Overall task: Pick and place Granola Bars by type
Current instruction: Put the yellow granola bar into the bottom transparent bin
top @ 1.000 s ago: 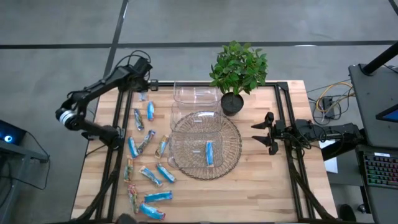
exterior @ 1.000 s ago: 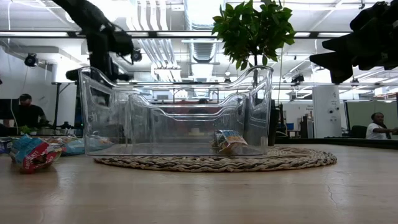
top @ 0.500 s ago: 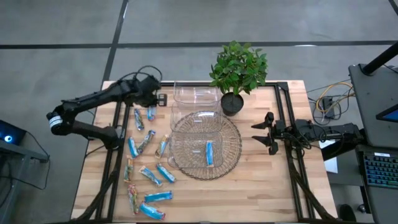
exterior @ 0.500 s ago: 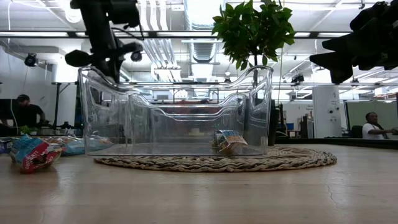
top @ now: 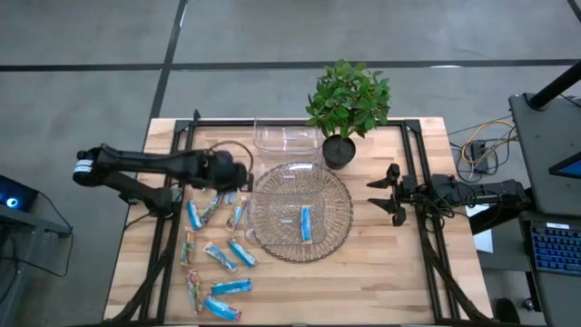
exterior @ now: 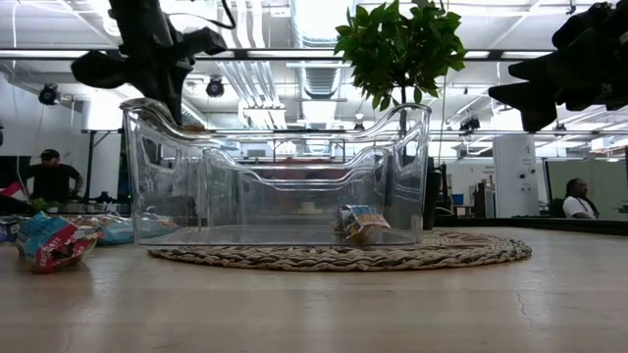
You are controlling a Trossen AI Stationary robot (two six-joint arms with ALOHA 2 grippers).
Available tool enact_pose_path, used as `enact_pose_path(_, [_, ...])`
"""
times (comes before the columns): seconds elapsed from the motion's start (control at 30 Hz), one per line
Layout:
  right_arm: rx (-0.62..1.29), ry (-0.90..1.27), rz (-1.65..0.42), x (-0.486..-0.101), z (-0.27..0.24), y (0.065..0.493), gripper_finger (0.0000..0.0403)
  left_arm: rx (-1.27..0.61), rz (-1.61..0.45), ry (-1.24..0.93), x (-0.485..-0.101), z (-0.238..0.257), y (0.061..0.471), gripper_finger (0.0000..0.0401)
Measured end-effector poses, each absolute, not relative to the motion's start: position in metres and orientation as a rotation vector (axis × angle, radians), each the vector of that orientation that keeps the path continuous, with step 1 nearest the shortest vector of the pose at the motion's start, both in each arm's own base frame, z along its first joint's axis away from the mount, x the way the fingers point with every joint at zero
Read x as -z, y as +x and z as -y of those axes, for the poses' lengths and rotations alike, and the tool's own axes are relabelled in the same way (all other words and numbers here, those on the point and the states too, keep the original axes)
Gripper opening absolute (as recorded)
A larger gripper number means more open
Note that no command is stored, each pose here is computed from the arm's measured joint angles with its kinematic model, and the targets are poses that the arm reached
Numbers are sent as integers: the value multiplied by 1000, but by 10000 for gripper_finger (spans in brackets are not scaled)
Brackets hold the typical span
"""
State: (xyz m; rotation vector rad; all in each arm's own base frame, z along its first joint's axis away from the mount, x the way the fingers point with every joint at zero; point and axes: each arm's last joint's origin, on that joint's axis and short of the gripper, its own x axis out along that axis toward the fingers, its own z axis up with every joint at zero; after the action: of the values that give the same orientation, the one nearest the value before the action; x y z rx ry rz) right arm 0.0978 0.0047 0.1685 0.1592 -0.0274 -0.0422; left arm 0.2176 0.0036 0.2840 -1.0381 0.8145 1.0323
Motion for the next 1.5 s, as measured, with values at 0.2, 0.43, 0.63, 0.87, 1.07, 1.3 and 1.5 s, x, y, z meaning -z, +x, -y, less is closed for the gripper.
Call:
enact_pose_path(0.2, [42,159,27,-168,-5,98,226,-1013,-819,-1035,-288,27,234,0])
enact_pose_path(0.43, [42,159,27,-168,-5,98,228,-1014,-815,-1031,-304,39,271,0])
enact_pose_path(0.63, [42,159,27,-168,-5,98,227,-1016,-803,-1032,-314,45,307,0])
enact_pose_path(0.87, [42,159,27,-169,-5,98,227,-1049,-789,-1071,-310,53,346,0])
enact_pose_path(1.07, [42,159,27,-168,-5,98,227,-1076,-792,-1102,-296,60,376,0])
enact_pose_path(1.3, [42,159,27,-168,-5,98,227,-1116,-830,-1113,-269,69,396,0])
enact_pose_path(1.5, [42,159,27,-168,-5,98,228,-1165,-834,-1133,-251,74,403,0])
